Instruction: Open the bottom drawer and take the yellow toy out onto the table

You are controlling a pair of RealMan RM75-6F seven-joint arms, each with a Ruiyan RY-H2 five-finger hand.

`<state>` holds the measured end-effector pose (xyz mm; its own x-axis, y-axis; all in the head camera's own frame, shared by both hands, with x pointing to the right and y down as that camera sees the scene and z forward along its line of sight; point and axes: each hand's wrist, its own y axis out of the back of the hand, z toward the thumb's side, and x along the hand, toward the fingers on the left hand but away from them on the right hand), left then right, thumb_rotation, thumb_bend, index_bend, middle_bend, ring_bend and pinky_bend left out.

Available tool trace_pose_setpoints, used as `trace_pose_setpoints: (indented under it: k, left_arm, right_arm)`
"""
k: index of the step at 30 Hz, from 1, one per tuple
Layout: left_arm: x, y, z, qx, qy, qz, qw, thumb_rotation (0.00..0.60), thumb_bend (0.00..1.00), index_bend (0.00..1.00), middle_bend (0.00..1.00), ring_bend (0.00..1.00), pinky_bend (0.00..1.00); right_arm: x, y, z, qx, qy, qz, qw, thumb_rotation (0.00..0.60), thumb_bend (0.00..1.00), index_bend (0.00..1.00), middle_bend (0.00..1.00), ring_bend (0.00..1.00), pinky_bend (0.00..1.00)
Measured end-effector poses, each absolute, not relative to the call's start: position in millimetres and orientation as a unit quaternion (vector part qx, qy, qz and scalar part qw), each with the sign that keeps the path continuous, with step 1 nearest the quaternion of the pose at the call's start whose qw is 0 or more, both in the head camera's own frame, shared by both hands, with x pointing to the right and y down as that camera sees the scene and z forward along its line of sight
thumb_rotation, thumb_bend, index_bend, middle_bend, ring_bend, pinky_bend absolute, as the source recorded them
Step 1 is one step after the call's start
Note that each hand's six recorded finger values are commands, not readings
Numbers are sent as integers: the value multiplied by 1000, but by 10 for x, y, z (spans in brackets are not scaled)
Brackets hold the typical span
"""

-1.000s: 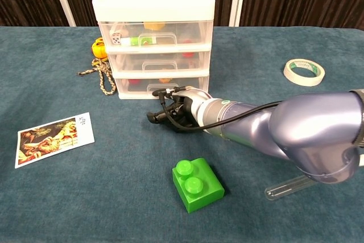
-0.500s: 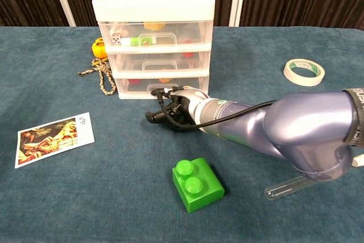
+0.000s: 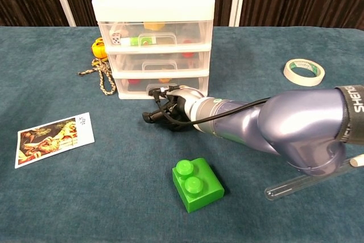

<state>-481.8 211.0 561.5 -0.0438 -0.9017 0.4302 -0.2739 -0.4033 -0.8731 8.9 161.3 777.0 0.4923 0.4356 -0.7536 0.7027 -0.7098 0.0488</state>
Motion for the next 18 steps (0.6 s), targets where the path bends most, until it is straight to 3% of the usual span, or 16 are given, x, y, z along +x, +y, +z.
trace_pose_setpoints:
  k: [18]
  left_arm:
    - [-4821, 2116, 5623, -631, 464, -554, 283, 600, 478, 57, 0, 0, 0]
  right_arm:
    - [68, 1793, 7763, 859, 298, -378, 174, 600, 557, 81, 909, 917, 1000]
